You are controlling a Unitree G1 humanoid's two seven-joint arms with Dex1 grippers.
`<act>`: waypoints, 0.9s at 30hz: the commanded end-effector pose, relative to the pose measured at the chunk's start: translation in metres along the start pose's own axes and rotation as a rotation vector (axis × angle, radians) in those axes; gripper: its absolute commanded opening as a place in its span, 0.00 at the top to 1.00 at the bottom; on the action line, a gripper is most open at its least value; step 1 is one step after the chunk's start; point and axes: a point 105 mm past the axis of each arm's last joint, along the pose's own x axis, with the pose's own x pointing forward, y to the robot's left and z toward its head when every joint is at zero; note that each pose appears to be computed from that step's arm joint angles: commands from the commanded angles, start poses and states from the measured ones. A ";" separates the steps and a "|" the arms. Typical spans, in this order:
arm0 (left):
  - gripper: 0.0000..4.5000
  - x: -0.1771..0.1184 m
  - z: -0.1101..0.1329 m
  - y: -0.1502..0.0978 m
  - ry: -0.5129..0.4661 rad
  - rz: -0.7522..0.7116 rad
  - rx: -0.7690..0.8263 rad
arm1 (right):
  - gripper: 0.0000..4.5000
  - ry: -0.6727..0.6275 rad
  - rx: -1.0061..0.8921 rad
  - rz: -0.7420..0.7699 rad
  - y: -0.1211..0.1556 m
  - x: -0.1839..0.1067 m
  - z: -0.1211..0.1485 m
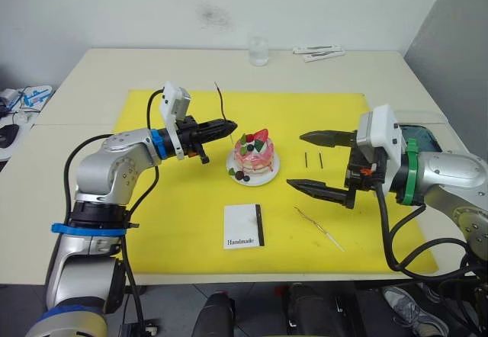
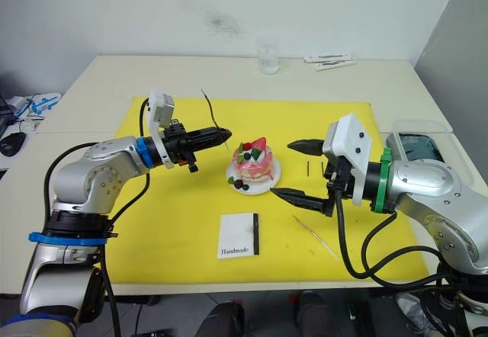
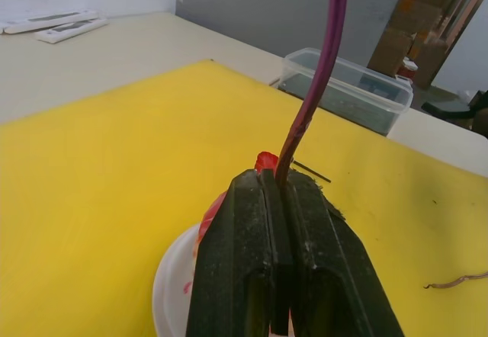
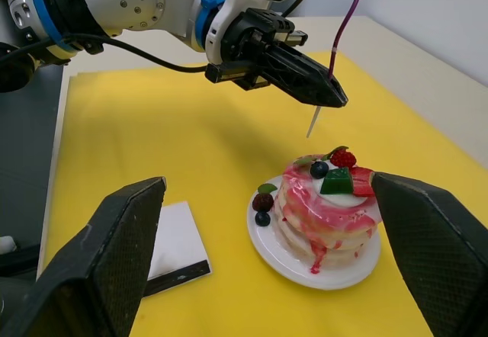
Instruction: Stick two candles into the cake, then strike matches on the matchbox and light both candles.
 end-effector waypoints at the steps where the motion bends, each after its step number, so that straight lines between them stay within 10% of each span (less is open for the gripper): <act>1: 1.00 0.003 0.010 -0.001 -0.031 -0.001 0.061 | 0.00 -0.026 -0.046 -0.008 0.003 -0.001 0.009; 27: 1.00 0.004 -0.005 0.006 -0.039 0.047 0.044 | 0.00 -0.018 -0.059 -0.025 -0.003 0.002 0.007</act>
